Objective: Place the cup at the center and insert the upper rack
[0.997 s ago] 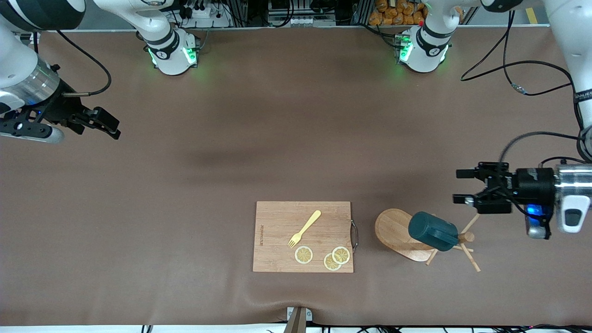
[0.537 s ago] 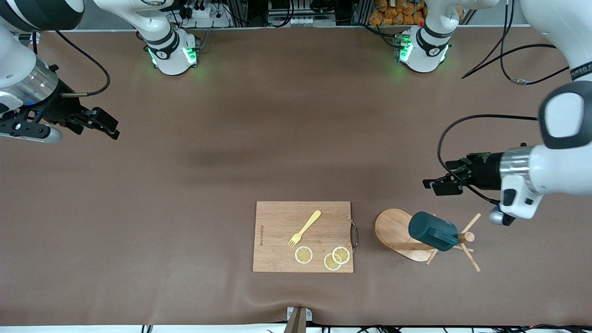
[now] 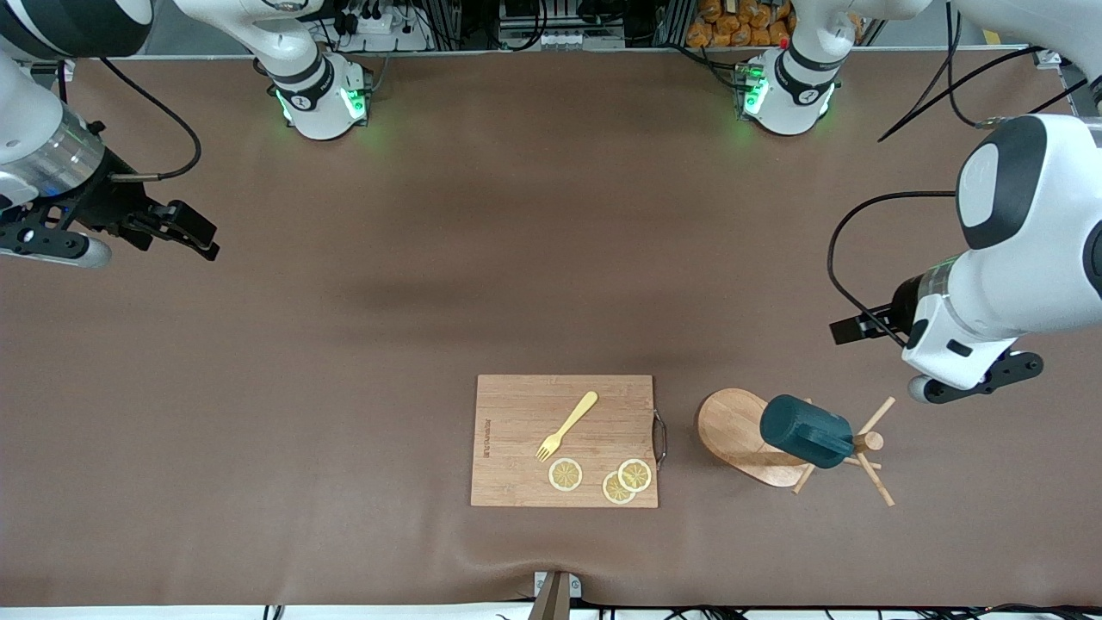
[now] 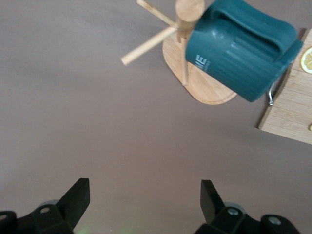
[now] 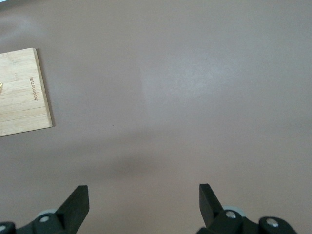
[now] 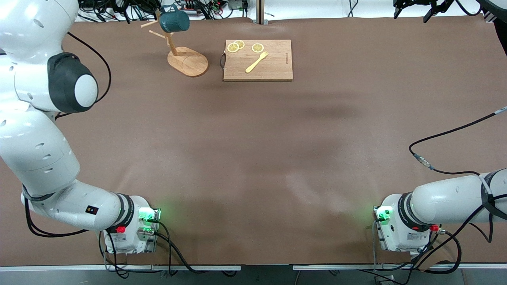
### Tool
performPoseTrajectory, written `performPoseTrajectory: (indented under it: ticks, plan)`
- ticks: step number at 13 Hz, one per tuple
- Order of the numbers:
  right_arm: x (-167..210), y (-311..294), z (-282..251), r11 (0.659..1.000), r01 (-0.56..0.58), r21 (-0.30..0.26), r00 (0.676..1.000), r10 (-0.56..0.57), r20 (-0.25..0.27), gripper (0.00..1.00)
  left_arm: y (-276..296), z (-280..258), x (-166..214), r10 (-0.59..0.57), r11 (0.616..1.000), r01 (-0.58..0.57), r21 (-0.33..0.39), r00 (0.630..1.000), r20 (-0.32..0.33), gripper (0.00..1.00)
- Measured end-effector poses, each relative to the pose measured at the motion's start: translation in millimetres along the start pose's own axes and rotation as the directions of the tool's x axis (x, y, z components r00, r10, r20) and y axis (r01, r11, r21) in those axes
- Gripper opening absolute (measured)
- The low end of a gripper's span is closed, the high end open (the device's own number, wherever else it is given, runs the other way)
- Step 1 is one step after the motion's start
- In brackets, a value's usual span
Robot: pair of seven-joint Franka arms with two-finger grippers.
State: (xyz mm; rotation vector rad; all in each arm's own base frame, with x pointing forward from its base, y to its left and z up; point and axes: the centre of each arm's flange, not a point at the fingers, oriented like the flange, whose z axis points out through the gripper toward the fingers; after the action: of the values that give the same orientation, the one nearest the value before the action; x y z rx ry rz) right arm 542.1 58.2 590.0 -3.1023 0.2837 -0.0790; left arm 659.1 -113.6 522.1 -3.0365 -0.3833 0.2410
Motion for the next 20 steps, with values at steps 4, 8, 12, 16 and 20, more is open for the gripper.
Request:
performPoseTrajectory:
  ticks: [4, 8, 12, 16, 20]
  plan:
    - [0.0, 0.0, 0.2, 1.0, 0.0, 0.0, 1.0, 0.0, 0.0, 1.0, -6.6, -13.8, -4.2, -0.002, 1.0, 0.002, -0.006, 1.0, -0.022, 1.0]
    - [-0.4, -1.4, 0.2, 1.0, 0.003, 0.0, 1.0, -0.003, 0.0, 1.0, -17.7, -52.3, -25.3, 0.009, 1.0, -0.011, -0.027, 0.997, -0.072, 1.0]
    - [-0.3, -0.8, 0.3, 1.0, 0.002, 0.0, 1.0, -0.002, 0.001, 1.0, -18.7, -60.4, -45.0, 0.028, 0.999, -0.03, -0.04, 0.997, -0.07, 1.0]
    - [-0.2, -0.3, 0.6, 1.0, 0.0, 0.0, 1.0, 0.0, 0.001, 1.0, -38.9, -51.0, -68.9, 0.031, 0.996, -0.04, -0.083, 0.994, -0.105, 1.0]
    - [-0.2, 0.1, 1.0, 1.0, 0.0, -0.001, 1.0, 0.0, 0.002, 1.0, -63.1, -50.2, -82.0, 0.068, 0.994, -0.078, -0.076, 0.99, -0.122, 1.0]
